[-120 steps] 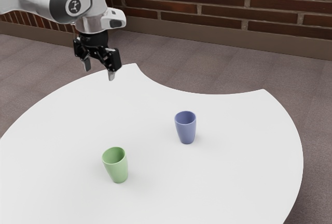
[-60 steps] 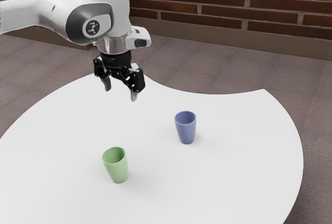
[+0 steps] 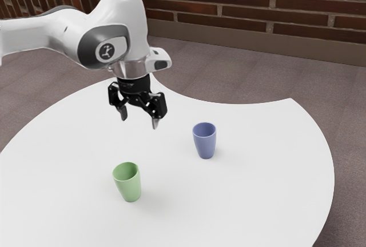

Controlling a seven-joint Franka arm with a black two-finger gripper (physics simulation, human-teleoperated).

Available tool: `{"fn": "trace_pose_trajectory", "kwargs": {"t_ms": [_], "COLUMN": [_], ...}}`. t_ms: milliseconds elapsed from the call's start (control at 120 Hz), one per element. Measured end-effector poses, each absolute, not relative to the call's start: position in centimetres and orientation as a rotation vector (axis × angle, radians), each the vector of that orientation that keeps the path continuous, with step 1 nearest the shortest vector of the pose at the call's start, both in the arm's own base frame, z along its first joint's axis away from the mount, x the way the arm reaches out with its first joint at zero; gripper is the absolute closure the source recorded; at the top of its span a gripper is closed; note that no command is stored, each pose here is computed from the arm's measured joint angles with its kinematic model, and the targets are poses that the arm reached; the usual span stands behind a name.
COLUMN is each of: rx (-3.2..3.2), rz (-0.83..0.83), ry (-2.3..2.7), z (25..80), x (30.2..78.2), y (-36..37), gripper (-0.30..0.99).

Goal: Place the left cup onto the right cup

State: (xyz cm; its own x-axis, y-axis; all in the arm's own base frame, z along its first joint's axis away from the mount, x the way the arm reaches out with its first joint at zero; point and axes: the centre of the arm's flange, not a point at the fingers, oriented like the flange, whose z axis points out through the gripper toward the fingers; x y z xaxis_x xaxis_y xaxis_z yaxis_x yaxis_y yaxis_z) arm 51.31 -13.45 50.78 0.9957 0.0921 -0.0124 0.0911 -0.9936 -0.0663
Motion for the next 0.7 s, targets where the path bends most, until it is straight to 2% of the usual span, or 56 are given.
{"fn": "trace_pose_trajectory", "kwargs": {"t_ms": [700], "rx": [-3.088], "rz": [0.077], "ry": [-0.312], "z": [46.4], "x": [47.0], "y": [-13.9], "gripper": [0.0]}}
